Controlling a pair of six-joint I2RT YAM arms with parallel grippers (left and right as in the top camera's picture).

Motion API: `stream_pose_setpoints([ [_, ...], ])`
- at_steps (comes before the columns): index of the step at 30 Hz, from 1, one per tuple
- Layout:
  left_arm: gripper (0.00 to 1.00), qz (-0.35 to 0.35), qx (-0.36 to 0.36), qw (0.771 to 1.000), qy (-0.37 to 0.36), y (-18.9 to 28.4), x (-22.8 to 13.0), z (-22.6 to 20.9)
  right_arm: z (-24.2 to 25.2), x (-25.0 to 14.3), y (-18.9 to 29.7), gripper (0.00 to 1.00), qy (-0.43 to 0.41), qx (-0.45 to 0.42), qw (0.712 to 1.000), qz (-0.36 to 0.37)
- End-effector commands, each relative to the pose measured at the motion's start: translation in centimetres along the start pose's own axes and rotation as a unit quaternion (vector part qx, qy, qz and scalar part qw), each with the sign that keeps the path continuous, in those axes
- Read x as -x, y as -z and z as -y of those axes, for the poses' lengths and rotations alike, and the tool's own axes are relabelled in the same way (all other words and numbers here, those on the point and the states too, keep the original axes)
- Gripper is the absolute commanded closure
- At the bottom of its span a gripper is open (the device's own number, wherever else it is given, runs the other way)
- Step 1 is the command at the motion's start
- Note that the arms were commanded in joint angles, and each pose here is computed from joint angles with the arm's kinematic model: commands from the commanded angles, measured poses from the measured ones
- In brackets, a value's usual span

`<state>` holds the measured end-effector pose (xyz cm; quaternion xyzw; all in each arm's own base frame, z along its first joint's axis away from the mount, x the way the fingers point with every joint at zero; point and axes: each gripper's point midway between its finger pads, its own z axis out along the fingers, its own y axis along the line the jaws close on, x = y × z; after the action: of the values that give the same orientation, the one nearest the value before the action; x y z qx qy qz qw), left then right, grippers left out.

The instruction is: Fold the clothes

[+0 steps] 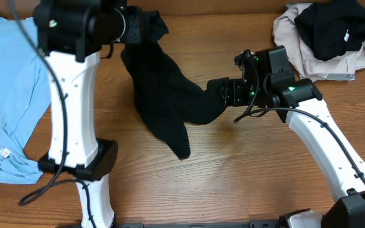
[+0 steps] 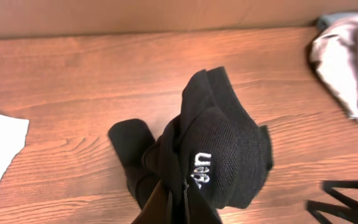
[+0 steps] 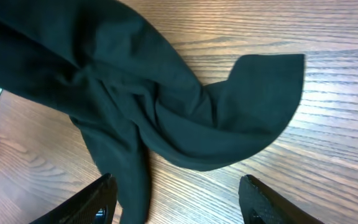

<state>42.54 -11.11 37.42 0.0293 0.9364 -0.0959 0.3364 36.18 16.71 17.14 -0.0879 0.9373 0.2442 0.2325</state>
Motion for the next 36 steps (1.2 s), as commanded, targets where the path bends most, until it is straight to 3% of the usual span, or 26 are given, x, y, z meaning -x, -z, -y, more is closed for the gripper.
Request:
stream_pose_setpoints([
  [1, 0.96, 0.071, -0.038, 0.997, -0.001, 6.8, 0.7, 1.7, -1.0, 0.1, 0.3, 0.36, 0.0, 0.022, 1.0, 0.0],
  [11, 0.96, 0.119, -0.126, 0.983, -0.058, 14.8, -2.0, 7.5, -2.5, -2.3, 1.4, 0.41, -0.024, 0.043, 0.998, -0.043],
  [19, 0.96, 0.079, -0.11, 0.989, -0.066, 13.1, -3.3, 7.7, -3.1, -3.9, -0.5, 0.33, 0.015, -0.002, 0.998, -0.068],
  [28, 0.96, 0.076, -0.039, 0.995, -0.053, 11.7, -3.0, 5.4, 0.6, -0.7, -7.3, 0.3, 0.011, -0.044, 0.999, -0.028],
  [32, 0.96, 0.07, -0.024, 0.996, -0.049, 11.1, -3.0, 4.7, 3.0, -2.3, -9.8, 0.3, -0.001, -0.078, 0.995, -0.061],
  [36, 0.96, 0.074, -0.008, 0.997, -0.03, 11.1, -2.7, 3.8, 2.6, -3.9, -9.1, 0.3, -0.025, -0.064, 0.993, -0.095],
])
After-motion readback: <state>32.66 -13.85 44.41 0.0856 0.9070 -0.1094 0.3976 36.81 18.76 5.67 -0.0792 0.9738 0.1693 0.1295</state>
